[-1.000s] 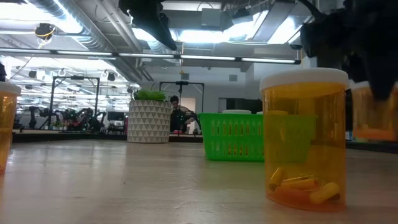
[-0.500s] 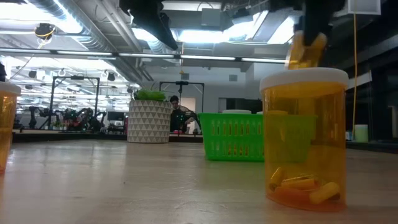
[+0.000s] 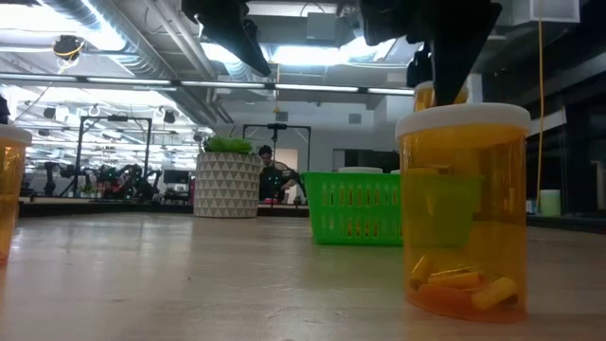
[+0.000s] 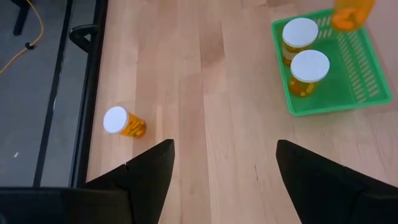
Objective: Pick and place pill bottles into a basket
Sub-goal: Put the orange pill bottle into the green bin
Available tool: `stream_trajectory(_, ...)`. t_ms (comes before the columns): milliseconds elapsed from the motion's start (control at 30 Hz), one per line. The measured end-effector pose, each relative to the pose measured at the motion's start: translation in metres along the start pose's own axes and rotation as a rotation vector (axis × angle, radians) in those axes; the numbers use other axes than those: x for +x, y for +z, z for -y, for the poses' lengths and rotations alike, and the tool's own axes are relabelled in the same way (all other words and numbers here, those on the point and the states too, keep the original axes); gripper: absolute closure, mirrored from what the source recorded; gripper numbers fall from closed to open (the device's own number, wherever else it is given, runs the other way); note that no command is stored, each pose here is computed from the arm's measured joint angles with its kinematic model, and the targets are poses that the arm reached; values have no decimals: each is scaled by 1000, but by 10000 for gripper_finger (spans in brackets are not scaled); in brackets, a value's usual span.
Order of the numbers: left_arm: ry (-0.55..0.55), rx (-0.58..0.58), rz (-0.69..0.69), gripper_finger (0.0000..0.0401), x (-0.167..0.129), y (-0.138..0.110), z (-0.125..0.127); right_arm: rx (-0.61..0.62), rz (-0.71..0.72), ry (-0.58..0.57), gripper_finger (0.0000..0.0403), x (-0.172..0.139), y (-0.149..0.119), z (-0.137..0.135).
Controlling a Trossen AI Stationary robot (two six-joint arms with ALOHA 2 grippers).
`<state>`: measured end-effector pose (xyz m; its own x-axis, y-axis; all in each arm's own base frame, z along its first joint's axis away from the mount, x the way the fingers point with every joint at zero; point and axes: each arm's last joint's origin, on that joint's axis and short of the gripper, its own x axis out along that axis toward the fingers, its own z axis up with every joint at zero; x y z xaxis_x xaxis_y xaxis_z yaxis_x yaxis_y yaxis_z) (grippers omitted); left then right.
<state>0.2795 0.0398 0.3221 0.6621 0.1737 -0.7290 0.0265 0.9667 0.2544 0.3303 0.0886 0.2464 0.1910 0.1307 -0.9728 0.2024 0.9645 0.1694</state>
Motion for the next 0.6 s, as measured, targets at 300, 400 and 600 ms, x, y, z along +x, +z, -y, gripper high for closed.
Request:
stream_trajectory(300,-23,1,6,124,0,0,1,-10,15,12,190,4,3,-3)
stream_trajectory(400,-31,1,9,124,0,0,1,-21,15,12,190,4,3,-3)
stream_trajectory(600,-31,1,9,124,0,0,1,-29,2,5,190,8,3,-3)
